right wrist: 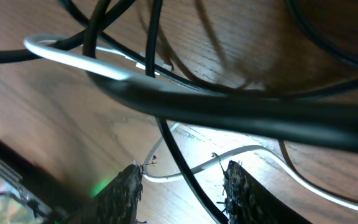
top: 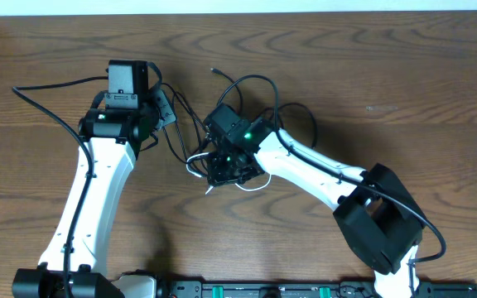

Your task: Untangle cables

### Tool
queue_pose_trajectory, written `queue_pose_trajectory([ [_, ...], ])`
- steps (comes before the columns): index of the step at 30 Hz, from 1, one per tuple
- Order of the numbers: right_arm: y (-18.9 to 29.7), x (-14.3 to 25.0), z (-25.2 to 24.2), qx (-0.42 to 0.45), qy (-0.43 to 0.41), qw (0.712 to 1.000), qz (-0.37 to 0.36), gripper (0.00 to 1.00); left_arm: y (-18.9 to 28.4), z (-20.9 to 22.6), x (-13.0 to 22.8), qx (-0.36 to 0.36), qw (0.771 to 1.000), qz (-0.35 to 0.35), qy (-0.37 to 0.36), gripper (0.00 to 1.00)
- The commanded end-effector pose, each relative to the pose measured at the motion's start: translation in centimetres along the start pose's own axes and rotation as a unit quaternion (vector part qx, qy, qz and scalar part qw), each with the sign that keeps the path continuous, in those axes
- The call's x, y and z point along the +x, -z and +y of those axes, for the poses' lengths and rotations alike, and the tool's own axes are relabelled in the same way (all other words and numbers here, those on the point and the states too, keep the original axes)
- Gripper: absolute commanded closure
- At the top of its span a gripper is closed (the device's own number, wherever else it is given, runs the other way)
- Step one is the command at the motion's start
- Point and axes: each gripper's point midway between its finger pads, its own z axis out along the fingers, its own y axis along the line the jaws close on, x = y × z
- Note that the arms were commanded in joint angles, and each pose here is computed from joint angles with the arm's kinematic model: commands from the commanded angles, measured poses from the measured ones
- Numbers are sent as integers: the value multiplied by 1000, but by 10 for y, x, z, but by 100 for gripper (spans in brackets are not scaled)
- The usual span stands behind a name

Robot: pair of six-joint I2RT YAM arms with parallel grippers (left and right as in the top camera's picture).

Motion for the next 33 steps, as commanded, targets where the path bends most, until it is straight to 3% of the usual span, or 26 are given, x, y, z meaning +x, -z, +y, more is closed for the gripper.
queue_pose_trajectory([
  [1,15,-8,13,0,-31,999,-33,57,0,2,-3,-6,1000,-2,7,93],
  [14,11,-4,5,62,-64,994,-67,55,0,2,-2,-6,1000,-2,7,93],
  [29,66,-19,39,57,-29,992,-105,51,0,3,-2,-6,1000,-1,6,93],
  [33,63,-7,42,51,-27,995,-80,53,0,3,-2,-6,1000,-2,6,92],
])
